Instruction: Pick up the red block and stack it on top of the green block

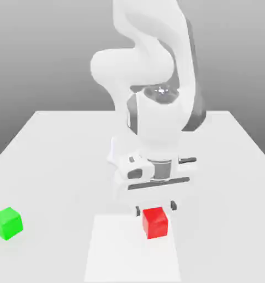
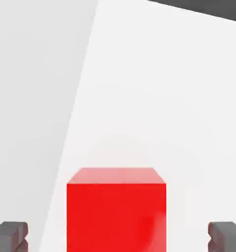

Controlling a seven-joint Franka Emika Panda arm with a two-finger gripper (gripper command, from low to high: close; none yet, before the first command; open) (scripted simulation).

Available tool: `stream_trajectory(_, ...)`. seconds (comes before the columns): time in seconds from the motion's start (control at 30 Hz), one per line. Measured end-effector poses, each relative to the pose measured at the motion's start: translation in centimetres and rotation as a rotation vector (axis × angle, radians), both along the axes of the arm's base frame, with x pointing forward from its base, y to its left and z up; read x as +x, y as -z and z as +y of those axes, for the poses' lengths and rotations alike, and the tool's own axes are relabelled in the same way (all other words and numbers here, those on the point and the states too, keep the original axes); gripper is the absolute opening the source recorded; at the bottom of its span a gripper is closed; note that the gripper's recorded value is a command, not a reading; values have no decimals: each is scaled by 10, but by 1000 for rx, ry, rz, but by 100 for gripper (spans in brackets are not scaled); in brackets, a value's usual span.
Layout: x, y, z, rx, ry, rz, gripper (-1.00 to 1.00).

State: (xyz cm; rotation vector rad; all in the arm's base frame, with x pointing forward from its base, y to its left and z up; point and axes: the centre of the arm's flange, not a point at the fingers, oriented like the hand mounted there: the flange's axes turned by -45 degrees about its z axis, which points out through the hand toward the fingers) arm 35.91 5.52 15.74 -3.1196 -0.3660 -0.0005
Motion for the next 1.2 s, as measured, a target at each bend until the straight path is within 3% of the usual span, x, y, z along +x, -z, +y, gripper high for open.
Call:
stream_trajectory(0.03,-1,9,0,0,0,0,-100)
stream_trajectory(0.27,-1,11,0,-1,0,0,-100)
stream_trajectory(0.53,6,-51,-9,1,28,1,-100)
stream_trajectory(0.7,32,-66,-171,11,447,3,-100)
stream_trajectory(0.9,-12,-86,-354,4,870,0,-100)
stream_trajectory(1.07,-15,-37,-370,0,901,0,-100)
stream_trajectory(1.1,-15,-28,-370,0,902,0,100)
stream_trajectory(1.2,-15,-28,-370,0,902,0,100)
